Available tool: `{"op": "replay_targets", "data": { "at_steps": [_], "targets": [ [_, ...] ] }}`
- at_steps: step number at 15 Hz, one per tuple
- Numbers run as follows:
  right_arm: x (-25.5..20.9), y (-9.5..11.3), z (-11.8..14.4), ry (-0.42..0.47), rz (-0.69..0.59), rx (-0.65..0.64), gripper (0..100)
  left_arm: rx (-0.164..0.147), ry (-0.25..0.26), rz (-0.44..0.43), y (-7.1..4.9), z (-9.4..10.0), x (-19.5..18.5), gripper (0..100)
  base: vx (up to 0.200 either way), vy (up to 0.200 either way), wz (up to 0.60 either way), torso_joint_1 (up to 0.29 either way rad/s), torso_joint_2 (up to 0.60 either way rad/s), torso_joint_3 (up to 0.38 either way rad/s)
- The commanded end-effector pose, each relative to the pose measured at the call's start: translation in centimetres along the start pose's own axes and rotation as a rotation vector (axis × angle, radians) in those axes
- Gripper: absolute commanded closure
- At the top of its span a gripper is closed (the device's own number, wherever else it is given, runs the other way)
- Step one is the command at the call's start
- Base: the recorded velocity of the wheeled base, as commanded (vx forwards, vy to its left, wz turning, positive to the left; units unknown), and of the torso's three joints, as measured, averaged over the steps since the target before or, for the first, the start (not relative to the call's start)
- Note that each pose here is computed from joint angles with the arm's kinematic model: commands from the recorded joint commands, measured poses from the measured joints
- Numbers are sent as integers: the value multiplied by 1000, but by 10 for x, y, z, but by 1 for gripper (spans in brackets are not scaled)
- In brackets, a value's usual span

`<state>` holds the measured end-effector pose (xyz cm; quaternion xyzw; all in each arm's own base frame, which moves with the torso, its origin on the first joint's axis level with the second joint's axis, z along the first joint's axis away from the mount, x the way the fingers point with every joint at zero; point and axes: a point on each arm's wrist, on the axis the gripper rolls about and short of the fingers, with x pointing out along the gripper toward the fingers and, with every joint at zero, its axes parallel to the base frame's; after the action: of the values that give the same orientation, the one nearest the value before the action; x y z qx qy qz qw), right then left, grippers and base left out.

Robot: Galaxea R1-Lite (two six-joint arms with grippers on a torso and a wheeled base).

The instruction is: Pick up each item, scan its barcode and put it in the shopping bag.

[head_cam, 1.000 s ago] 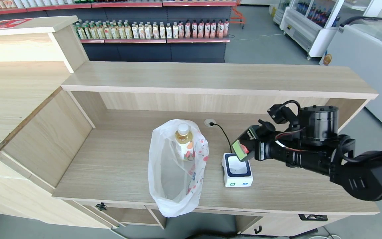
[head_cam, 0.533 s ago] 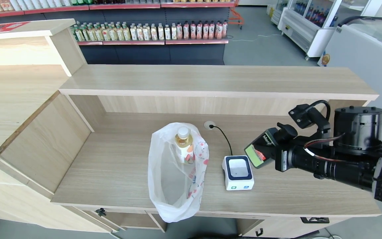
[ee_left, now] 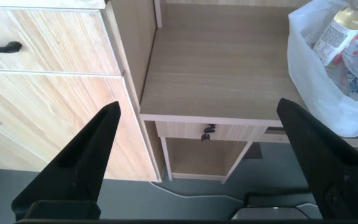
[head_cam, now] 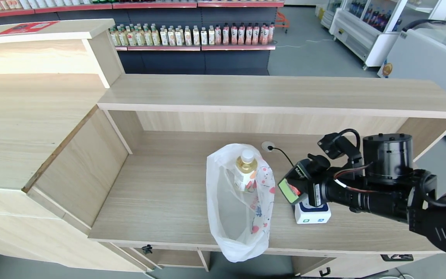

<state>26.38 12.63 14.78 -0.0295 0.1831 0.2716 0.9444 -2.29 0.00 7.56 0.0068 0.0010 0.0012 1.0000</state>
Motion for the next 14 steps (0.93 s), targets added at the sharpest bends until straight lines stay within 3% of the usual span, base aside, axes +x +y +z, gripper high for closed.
{"op": "replay_targets", "data": {
  "at_steps": [1, 3, 6, 14],
  "targets": [
    [33, -4, -14, 51, 5, -1, 100, 2, 0, 1, 0, 0, 0, 0, 0, 0, 0, 0, 0, 0],
    [62, 2, -34, 86, 20, -20, 100, 3, 0, 1, 0, 0, 0, 0, 0, 0, 0, 0, 0, 0],
    [91, 7, -53, 48, 42, -82, 100, 3, 0, 1, 0, 0, 0, 0, 0, 0, 0, 0, 0, 0],
    [135, 38, -66, 42, 91, -148, 100, 3, 0, 1, 0, 0, 0, 0, 0, 0, 0, 0, 0, 0]
  ]
}}
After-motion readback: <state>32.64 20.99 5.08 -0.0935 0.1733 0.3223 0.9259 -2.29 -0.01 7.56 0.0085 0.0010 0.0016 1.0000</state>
